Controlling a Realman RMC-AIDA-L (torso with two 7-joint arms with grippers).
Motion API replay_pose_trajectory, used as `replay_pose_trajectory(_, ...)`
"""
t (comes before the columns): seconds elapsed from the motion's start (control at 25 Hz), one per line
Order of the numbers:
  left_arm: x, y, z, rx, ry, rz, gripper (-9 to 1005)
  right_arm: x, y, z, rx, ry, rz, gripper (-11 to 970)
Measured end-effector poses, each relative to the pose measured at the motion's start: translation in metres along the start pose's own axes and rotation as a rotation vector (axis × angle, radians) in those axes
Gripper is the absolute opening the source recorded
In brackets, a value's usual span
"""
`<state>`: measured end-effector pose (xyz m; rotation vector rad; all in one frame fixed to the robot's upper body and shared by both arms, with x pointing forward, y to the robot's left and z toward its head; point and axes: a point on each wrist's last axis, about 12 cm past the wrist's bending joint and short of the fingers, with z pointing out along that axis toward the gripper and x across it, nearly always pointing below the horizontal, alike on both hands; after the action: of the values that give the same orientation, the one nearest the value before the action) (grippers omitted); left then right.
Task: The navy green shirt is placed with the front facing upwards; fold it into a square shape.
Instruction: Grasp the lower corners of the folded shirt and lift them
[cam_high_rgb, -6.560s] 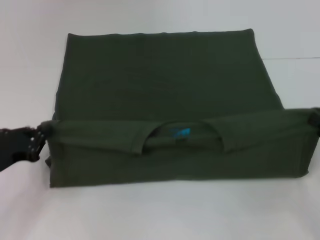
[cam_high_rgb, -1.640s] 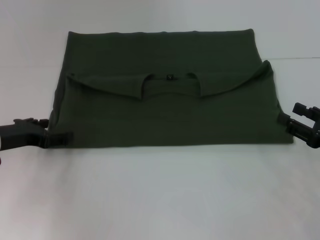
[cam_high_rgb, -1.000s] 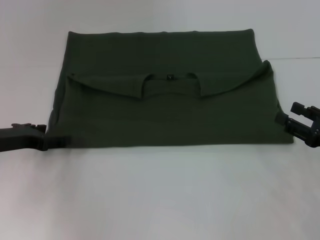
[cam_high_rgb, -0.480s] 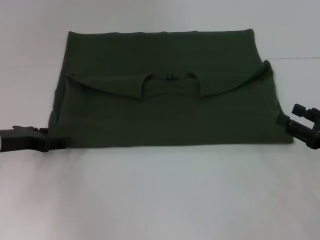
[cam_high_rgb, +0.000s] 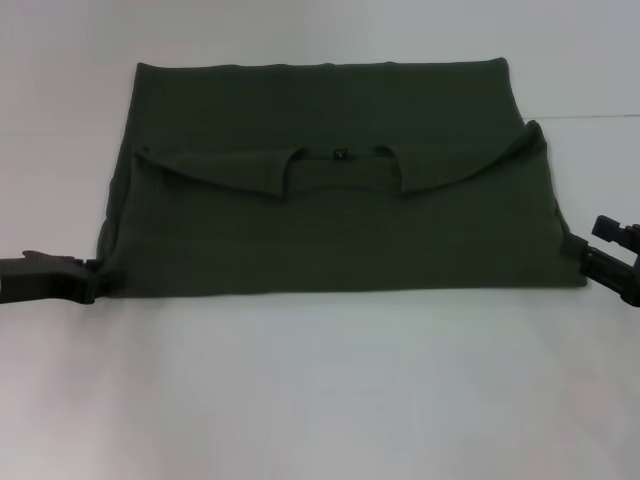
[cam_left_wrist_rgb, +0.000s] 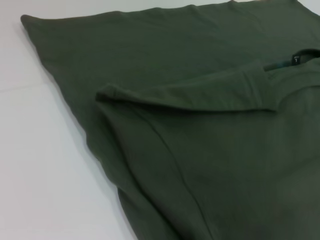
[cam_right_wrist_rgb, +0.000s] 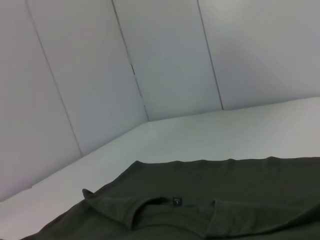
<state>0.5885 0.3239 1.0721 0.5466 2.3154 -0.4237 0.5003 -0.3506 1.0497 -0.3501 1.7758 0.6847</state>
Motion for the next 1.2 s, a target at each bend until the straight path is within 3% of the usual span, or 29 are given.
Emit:
replay_pose_trajectory(0.12,-0.001,-0.001,0.001,0.005,-0.001,0.001,353,0.003,-0.001,-0.007,0.020,-0.010,0.013,693)
replay_pose_trajectory(0.52,-0.002,-0.001,0.000,0.010,-0.013,-0.009,115,0.023,-0.009,-0.037,0.149,0.029,0.073,706)
replay_pose_trajectory(0.64,-0.003,-0.002,0.000,0.016,-0.020,-0.008,84,0.026,-0.013,-0.038,0.185,0.038,0.087,718)
replay_pose_trajectory(1.2,-0.010,-0.003,0.001,0.022,-0.035,0.002,52,0.019,-0.019,0.012,0.187,0.144,0.109,753)
